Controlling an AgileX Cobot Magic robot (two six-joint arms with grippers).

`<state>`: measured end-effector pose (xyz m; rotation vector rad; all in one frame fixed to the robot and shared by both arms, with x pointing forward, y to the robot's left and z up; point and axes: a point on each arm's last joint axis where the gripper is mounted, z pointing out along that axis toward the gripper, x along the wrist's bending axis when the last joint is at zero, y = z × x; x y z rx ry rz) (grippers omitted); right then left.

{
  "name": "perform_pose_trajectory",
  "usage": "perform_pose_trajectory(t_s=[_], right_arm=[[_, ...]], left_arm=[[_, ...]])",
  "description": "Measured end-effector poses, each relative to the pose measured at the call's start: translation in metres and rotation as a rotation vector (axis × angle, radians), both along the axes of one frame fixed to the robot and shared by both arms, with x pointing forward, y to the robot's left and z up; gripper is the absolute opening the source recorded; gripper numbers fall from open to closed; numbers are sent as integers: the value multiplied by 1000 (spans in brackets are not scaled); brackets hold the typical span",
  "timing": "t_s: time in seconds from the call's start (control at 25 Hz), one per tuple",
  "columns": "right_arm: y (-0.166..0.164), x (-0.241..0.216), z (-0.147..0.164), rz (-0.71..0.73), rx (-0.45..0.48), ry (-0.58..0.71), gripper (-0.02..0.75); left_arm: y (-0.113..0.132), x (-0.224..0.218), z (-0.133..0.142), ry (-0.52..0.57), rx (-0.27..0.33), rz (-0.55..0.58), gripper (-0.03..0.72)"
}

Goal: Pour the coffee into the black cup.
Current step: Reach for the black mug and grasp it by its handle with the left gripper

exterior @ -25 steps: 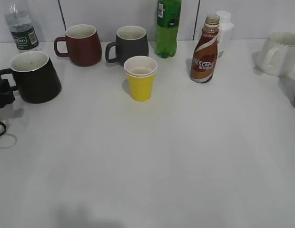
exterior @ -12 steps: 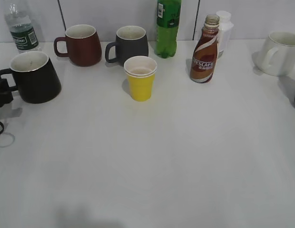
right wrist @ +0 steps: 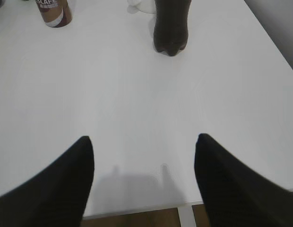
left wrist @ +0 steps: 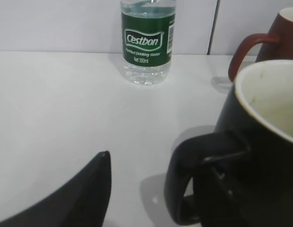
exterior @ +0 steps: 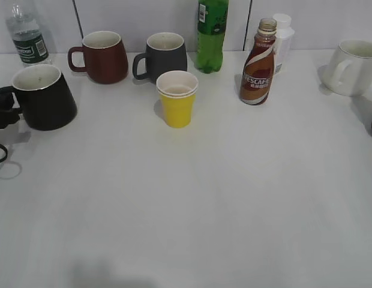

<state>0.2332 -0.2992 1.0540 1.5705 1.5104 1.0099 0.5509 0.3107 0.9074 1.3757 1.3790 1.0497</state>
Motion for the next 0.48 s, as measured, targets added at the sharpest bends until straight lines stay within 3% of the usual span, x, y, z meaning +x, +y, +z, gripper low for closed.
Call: perform_pose_trajectory(t_s=[0.48], right_arm=[[0, 0, 0, 0, 0, 0, 524]], left_arm=[[-1, 14, -3, 3, 9, -21, 425]])
